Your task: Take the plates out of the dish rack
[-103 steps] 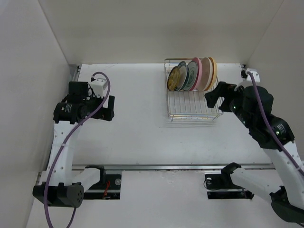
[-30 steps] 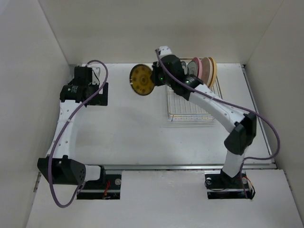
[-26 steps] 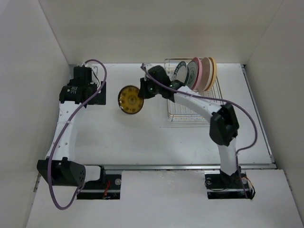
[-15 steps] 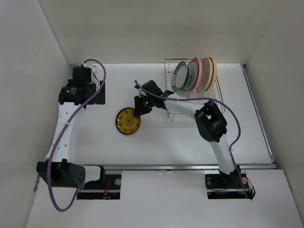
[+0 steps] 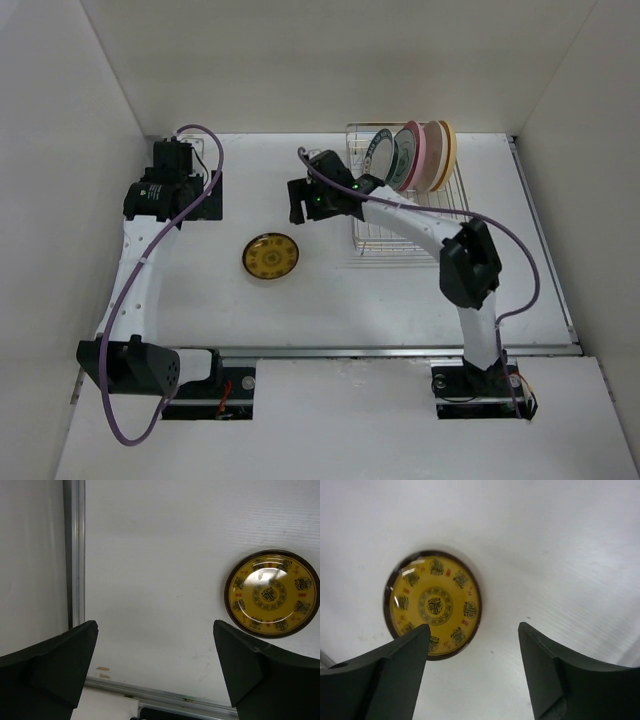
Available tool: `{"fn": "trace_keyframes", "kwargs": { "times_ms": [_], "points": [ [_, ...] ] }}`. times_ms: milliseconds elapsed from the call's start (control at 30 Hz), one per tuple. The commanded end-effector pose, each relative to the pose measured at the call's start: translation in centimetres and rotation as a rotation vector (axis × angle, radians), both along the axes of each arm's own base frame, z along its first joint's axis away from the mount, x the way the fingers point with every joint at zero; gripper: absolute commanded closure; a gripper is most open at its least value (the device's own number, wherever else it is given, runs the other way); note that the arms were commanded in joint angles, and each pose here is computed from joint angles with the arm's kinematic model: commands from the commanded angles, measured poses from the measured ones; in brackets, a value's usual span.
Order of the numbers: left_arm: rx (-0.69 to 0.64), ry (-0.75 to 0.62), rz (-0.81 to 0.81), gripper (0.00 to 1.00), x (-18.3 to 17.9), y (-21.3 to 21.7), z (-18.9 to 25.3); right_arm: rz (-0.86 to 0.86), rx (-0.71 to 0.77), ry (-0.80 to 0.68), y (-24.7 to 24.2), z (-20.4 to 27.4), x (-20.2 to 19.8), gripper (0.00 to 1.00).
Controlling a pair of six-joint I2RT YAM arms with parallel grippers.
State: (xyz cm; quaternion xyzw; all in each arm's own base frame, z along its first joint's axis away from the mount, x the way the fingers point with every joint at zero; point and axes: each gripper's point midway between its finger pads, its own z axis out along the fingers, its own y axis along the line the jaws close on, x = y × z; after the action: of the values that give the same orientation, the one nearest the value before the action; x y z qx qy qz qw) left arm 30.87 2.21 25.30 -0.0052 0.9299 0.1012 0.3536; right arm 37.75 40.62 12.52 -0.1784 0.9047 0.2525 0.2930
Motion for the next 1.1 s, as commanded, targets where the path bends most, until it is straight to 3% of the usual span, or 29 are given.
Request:
{"fn": "trace_keyframes", "kwargs": {
  "times_ms": [0, 133, 267, 433, 767, 867, 1000, 1033, 1067],
  "points": [
    [-0.02, -0.043, -0.006, 0.0, -0.3, -0.2, 1.0, -0.264, -0.022, -0.31, -5.8, 12.8, 3.4, 0.22],
    [-0.02, -0.043, -0.006, 0.0, -0.3, -0.2, 1.0, -0.646, -0.204, -0.46, -16.5, 16.0, 8.0, 0.18],
    [-0.026, -0.042, -0.012, 0.0, -0.3, -0.4, 1.0, -0.809, -0.253, -0.481, -22.3, 17.6, 11.5, 0.18],
    [-0.034, -0.031, -0.032, 0.0, -0.2, -0.7, 0.7, -0.823, -0.276, -0.401, -24.7, 14.3, 15.3, 0.32],
    [-0.049, -0.002, -0.046, 0.0, 0.0, -1.1, -0.2, -0.779, -0.262, -0.376, -23.5, 9.3, 18.4, 0.42],
    [-0.063, -0.001, -0.058, 0.0, 0.0, -1.4, -0.3, -0.781, -0.254, -0.383, -23.4, 9.3, 18.6, 0.51],
    [-0.071, 0.008, -0.065, 0.0, -0.1, -1.6, -0.6, -0.824, -0.302, -0.391, -24.4, 8.6, 18.6, 0.76],
    [-0.078, 0.009, -0.071, 0.0, -0.1, -1.7, -0.7, -0.832, -0.309, -0.395, -24.6, 8.7, 18.6, 0.88],
    [-0.078, 0.009, -0.071, 0.0, -0.1, -1.7, -0.7, -0.841, -0.316, -0.399, -24.9, 8.9, 18.4, 0.93]
  ]
}}
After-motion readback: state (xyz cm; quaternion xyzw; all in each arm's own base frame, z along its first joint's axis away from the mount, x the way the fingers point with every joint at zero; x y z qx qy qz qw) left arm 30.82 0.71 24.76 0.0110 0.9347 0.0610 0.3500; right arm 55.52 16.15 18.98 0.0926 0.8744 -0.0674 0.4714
